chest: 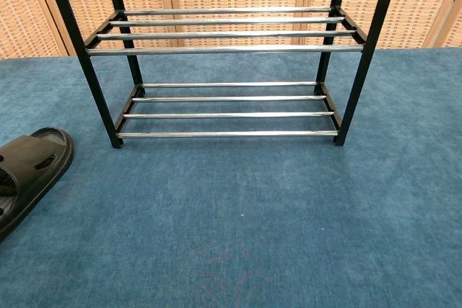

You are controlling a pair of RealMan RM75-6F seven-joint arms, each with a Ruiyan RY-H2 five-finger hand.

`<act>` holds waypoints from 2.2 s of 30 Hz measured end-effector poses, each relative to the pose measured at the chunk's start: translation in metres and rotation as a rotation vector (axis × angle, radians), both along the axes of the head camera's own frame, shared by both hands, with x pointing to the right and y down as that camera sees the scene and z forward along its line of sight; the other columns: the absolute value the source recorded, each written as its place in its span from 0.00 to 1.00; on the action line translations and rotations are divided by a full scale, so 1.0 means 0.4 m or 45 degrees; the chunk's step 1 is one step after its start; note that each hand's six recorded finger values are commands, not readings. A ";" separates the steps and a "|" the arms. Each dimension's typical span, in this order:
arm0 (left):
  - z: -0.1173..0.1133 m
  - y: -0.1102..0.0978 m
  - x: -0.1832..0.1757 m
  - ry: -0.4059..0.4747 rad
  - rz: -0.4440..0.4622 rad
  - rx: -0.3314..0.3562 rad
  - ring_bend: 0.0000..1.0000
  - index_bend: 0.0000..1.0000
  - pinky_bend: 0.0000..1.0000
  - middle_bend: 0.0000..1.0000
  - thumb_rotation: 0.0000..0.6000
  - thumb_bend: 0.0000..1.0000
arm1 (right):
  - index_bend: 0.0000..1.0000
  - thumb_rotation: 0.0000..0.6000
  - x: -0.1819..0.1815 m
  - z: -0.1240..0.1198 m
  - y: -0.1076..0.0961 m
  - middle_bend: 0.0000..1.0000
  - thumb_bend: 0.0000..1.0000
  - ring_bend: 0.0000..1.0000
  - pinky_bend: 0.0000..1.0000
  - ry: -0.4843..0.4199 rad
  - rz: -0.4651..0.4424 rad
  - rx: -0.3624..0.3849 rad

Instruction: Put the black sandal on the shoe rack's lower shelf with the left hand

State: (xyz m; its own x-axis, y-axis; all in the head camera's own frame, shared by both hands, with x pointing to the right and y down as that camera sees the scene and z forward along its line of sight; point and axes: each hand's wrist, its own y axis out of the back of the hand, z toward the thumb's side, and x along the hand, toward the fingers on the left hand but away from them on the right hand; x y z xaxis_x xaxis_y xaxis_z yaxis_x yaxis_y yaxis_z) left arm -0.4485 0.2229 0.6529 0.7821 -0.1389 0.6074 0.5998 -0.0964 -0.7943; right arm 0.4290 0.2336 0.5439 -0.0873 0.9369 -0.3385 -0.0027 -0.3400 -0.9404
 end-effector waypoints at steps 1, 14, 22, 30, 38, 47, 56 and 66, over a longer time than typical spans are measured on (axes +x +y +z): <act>0.008 0.002 0.007 -0.001 0.023 -0.007 0.00 0.00 0.00 0.00 1.00 0.10 | 0.00 1.00 0.001 0.000 -0.001 0.00 0.00 0.00 0.00 0.000 0.003 0.000; 0.072 -0.002 0.050 -0.047 0.127 -0.001 0.00 0.00 0.00 0.00 1.00 0.10 | 0.00 1.00 0.017 -0.007 -0.007 0.00 0.00 0.00 0.00 -0.017 0.040 0.001; 0.072 -0.006 0.053 -0.044 0.126 -0.024 0.00 0.00 0.00 0.00 1.00 0.10 | 0.00 1.00 0.030 -0.016 -0.013 0.00 0.00 0.00 0.00 -0.025 0.070 0.017; 0.089 -0.001 0.062 -0.061 0.149 -0.039 0.04 0.16 0.12 0.11 1.00 0.10 | 0.00 1.00 0.037 -0.018 -0.014 0.00 0.00 0.00 0.00 -0.031 0.078 0.015; 0.090 0.011 0.082 -0.025 0.165 -0.065 0.37 0.61 0.38 0.52 1.00 0.10 | 0.00 1.00 0.038 -0.024 -0.015 0.00 0.00 0.00 0.00 -0.050 0.079 0.020; 0.072 0.021 0.098 0.044 0.202 -0.018 0.40 0.67 0.40 0.57 1.00 0.10 | 0.00 1.00 0.034 -0.024 -0.012 0.00 0.00 0.00 0.00 -0.063 0.067 0.012; 0.020 0.015 0.123 0.161 0.297 0.111 0.41 0.67 0.40 0.57 1.00 0.10 | 0.00 1.00 0.027 -0.022 -0.009 0.00 0.00 0.00 0.00 -0.071 0.054 0.001; -0.032 0.049 0.158 0.277 0.388 0.194 0.41 0.67 0.40 0.57 1.00 0.10 | 0.00 1.00 0.022 -0.039 -0.005 0.00 0.00 0.00 0.00 -0.109 0.043 0.010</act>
